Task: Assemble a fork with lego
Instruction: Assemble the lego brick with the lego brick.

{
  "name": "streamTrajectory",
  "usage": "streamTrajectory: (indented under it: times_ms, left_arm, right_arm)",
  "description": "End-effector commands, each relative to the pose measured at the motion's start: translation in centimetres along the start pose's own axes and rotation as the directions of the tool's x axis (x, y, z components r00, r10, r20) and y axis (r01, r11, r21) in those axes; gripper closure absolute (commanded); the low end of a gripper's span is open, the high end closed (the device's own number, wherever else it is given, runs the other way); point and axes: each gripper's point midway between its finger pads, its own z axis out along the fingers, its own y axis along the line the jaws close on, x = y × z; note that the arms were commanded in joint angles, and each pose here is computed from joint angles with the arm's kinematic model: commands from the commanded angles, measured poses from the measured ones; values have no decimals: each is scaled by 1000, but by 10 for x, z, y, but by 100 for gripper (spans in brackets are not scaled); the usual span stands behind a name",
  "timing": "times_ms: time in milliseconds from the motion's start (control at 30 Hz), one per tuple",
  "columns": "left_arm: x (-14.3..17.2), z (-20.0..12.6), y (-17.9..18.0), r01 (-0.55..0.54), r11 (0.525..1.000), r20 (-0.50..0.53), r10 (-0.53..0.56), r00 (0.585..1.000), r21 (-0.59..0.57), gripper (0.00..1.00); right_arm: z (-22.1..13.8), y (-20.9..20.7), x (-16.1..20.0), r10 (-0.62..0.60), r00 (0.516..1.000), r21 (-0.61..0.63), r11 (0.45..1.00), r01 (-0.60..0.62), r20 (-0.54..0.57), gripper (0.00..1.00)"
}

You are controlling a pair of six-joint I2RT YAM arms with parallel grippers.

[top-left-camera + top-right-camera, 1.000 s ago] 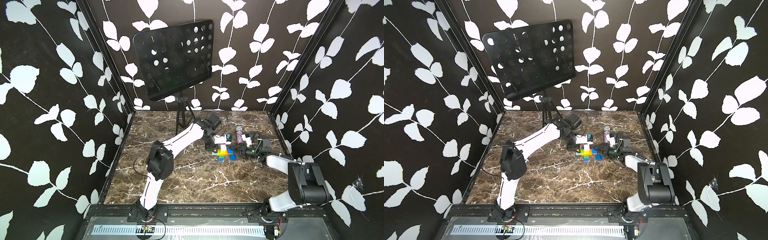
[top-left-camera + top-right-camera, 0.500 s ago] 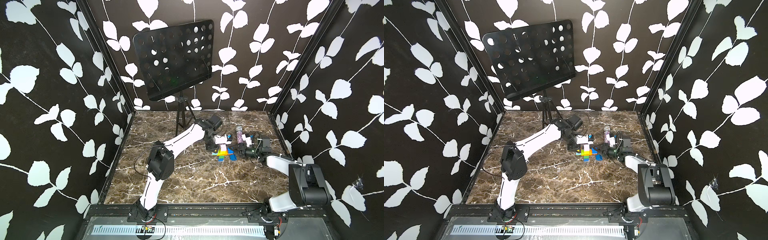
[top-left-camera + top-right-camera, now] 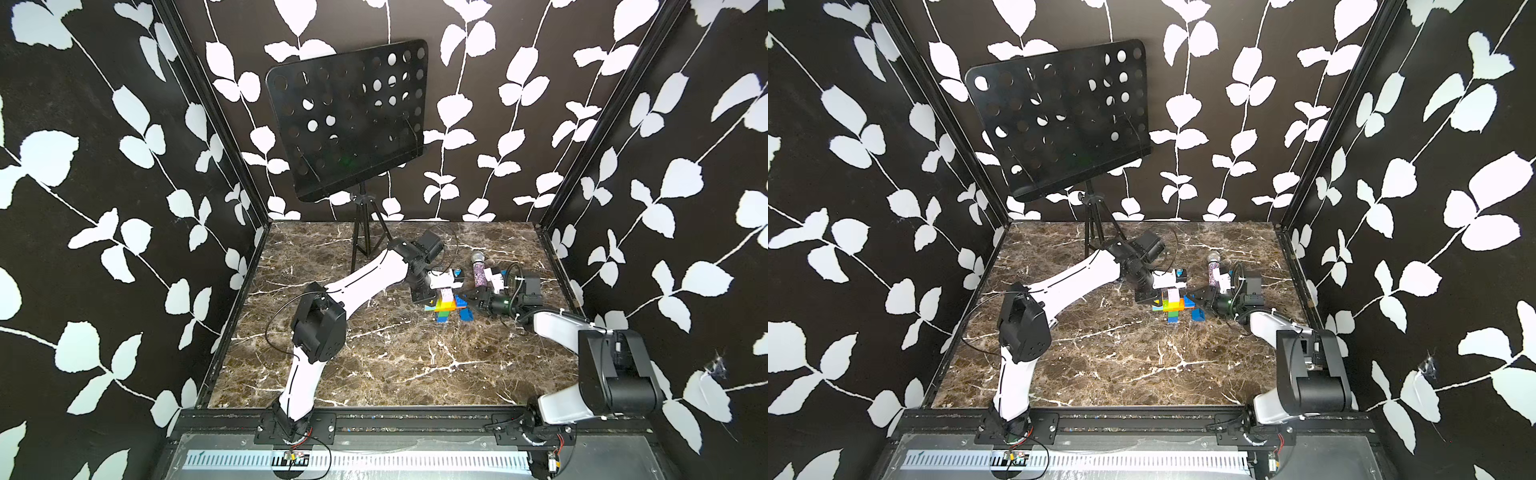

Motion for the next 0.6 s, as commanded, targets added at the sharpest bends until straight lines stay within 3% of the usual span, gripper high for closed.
streamTrajectory:
  times_ms: [0, 200, 567]
  left_arm:
    - [36, 24, -16, 35, 996, -139, -23, 990, 85, 100]
    - [17, 7, -2, 9, 1000, -72, -8, 997, 6, 99]
    - [-3, -8, 5, 13, 999, 11, -13, 1000, -42, 70]
  right_arm:
    - [-1, -9, 8, 29, 1000, 45, 999, -28, -6, 51]
    - [-4, 4, 1, 3, 1000, 24, 1000, -3, -2, 47]
    - [-11, 22, -4, -54, 998, 3, 999, 54, 11, 29]
